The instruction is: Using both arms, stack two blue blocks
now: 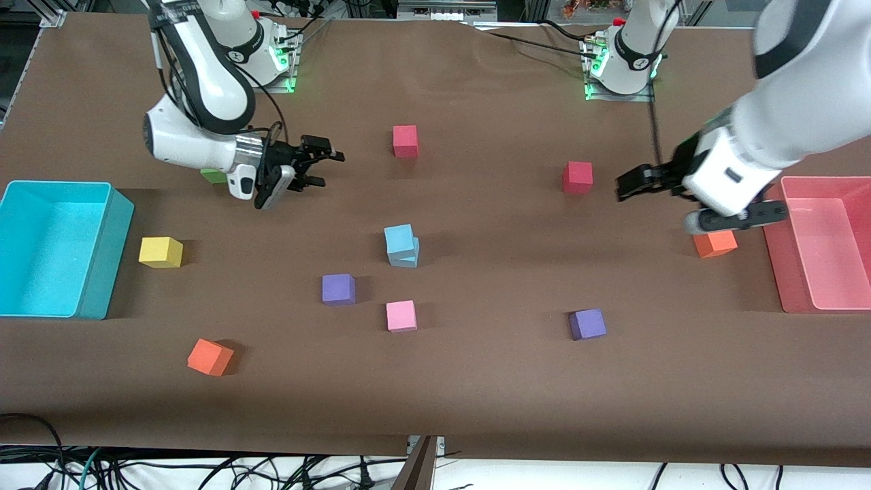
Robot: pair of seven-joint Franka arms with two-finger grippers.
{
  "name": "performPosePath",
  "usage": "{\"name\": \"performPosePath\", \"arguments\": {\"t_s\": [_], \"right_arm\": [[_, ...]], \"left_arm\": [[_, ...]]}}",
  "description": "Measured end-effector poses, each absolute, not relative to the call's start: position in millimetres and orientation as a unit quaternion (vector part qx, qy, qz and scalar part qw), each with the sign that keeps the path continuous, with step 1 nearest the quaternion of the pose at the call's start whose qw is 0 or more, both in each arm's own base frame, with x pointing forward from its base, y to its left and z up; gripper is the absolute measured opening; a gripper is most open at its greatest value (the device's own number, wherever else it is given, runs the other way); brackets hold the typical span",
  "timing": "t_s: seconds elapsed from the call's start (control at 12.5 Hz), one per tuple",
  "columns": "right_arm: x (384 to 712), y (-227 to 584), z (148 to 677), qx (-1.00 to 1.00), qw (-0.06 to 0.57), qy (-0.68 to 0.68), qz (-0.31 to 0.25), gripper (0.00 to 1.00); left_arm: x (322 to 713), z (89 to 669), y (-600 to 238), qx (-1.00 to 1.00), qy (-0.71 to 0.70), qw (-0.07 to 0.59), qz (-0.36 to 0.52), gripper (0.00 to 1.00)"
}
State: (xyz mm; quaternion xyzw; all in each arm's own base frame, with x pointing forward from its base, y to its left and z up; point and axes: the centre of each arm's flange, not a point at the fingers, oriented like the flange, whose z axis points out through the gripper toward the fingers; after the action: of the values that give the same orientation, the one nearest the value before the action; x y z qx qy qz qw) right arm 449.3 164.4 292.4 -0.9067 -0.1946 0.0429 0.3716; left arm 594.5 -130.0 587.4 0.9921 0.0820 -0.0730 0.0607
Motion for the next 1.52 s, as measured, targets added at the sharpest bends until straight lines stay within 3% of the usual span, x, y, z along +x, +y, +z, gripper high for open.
{"name": "performPosePath", "arguments": {"t_s": [0.24,0.4,0.56,0.72,0.96,1.36,1.52], "right_arm": [[472,128,340,-0.931,0.284,-0.202,0.110,0.98],[492,104,389,-0.954,0.184,-0.187,0.148,0.98],[516,89,447,-0.975,0.086,-0.151,0.136,0.99],[533,82,506,-0.989,0.028,-0.102,0.103,0.99],[557,67,566,-0.997,-0.007,-0.043,0.061,0.99],[570,29,575,-0.998,-0.019,0.043,0.042,0.99],[578,12,582,-0.998,-0.016,0.056,0.007,0.99]], "left_arm": [[583,594,-80,0.996,0.051,0.022,-0.067,1.00],[571,601,-64,0.997,0.037,0.002,-0.064,1.00],[564,608,-54,0.998,0.028,-0.007,-0.059,1.00],[562,607,-47,0.998,0.029,-0.007,-0.061,1.00],[562,605,-45,0.998,0.028,-0.007,-0.063,1.00],[562,605,-45,0.997,0.027,-0.007,-0.066,1.00],[561,605,-45,0.997,0.027,-0.007,-0.067,1.00]]}}
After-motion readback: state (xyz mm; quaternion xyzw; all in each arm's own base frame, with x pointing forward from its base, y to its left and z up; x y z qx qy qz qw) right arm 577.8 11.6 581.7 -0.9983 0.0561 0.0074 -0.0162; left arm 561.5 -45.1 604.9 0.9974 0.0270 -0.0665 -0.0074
